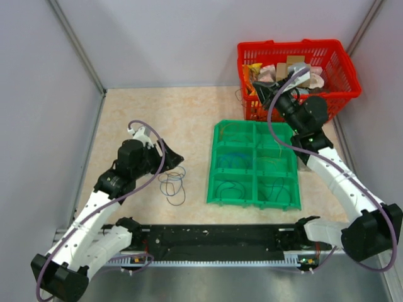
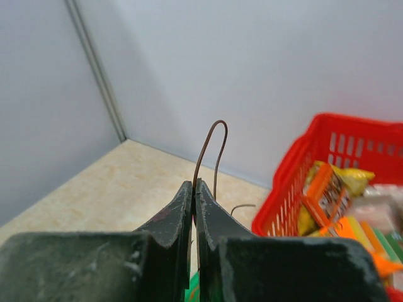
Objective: Untangle the cables
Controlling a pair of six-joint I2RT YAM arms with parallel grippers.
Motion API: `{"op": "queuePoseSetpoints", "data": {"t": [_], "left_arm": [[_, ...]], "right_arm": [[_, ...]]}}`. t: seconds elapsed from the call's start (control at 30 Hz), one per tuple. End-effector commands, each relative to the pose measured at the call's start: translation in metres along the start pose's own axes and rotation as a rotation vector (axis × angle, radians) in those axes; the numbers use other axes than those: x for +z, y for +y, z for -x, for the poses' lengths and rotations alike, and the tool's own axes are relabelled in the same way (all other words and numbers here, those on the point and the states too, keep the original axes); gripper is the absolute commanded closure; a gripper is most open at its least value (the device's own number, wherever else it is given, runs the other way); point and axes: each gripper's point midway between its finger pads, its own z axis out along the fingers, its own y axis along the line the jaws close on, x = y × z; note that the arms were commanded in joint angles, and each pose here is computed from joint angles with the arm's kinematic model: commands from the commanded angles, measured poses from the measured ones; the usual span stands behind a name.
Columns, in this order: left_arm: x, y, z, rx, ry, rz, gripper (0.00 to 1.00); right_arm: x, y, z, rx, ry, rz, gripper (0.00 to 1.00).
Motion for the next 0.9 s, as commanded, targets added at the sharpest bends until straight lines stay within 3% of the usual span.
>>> {"op": "queuePoseSetpoints", "data": {"t": [0.0, 0.17, 0.5, 0.87], "left_arm": [[-0.006, -0.008, 0.009, 0.004, -0.049, -0.039, 0.29], [-0.008, -0.007, 0.009, 0.010, -0.051, -0.035, 0.29], [-0.010, -0.008, 0.008, 0.012, -0.049, -0.040, 0.29], [-0.008, -0.010, 0.009, 0.022, -0.040, -0.045, 0.29]], "right_arm": [[0.019, 0.028, 0.052, -0.023, -0.075, 0.155, 1.00], [0.028, 0.009, 0.023, -0.155, 0.053, 0.130, 1.00], [-0.010, -0.034, -0.023, -0.391, 0.138, 0.101, 1.00], [-0.037, -0.064, 0.000, -0.419, 0.100, -0.041, 1.00]]}}
